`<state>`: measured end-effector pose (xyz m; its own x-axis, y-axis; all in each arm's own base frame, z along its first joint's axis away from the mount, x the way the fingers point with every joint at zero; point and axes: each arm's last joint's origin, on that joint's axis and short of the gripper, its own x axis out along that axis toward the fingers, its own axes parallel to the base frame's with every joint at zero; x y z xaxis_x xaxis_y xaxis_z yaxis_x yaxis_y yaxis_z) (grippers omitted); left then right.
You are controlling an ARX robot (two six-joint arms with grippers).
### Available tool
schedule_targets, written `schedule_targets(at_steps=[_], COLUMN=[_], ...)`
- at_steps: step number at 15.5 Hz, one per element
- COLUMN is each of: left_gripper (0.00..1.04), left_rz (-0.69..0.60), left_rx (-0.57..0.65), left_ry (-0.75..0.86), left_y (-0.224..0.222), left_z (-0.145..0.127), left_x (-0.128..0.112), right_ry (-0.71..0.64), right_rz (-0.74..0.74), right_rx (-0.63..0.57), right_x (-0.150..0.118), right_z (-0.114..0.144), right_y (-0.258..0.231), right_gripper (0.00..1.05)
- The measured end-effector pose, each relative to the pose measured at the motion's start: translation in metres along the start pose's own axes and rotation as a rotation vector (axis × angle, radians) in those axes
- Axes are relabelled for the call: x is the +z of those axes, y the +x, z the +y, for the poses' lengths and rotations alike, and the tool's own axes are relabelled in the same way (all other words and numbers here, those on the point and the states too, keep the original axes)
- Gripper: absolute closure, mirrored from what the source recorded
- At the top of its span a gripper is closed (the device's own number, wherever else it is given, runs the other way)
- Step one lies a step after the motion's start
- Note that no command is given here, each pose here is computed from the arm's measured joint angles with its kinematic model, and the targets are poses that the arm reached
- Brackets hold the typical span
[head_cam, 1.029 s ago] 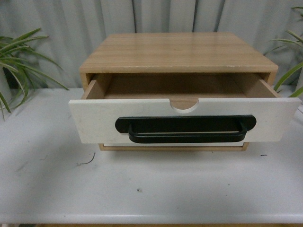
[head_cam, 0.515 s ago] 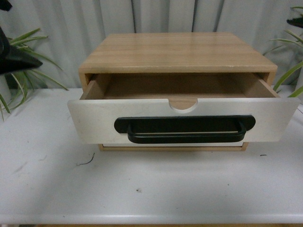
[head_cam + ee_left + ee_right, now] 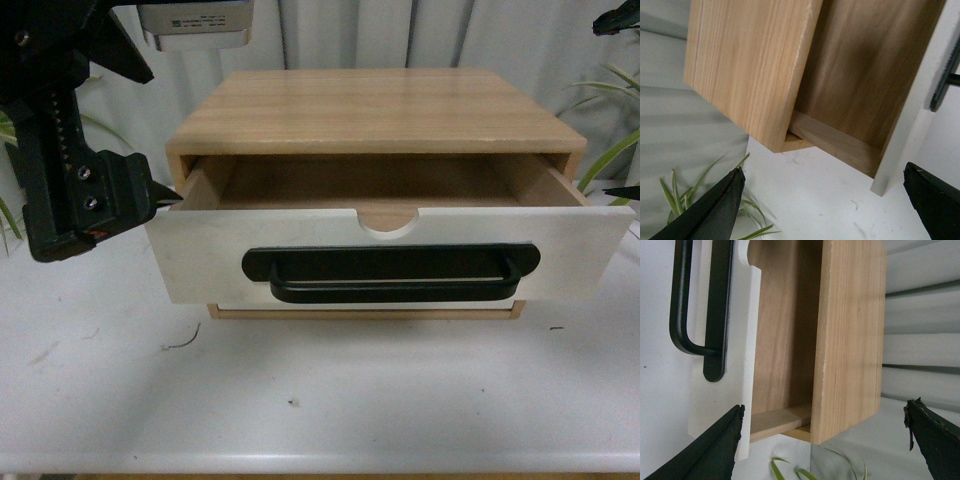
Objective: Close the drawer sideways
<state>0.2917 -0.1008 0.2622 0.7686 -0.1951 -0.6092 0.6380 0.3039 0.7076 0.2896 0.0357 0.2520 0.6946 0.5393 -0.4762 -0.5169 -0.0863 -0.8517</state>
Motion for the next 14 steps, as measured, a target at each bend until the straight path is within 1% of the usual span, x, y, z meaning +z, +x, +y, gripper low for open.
schedule_targets(at_steps=[5,7,10,14], left_gripper=[0.07,0.07,0.07,0.07], left_rz=[-0.009,-0.012,-0.002,0.000], left_rx=[-0.015,-0.017,-0.024,-0.018], left_ry=[0.000,0.000,-0.002,-0.004], left_y=[0.015,0.020,0.031,0.038], left_z=[-0.007,-0.012,-0.015,-0.017], left_x=[0.002,0.002,0.002,0.001], right_ry=[0.028,0.017,0.024,0.015], right_rz=[0.017,0.021,0.042,0.063], right_rx=[0.095,0.088,0.115,0.103], right_x=[0.000,0.000,-0.003,-0.008], right_z=[0.011,0.012,0.014,0.012], right_y=[0.019,0.025,0.034,0.043], right_gripper=[0.06,0.06,0.06,0.06])
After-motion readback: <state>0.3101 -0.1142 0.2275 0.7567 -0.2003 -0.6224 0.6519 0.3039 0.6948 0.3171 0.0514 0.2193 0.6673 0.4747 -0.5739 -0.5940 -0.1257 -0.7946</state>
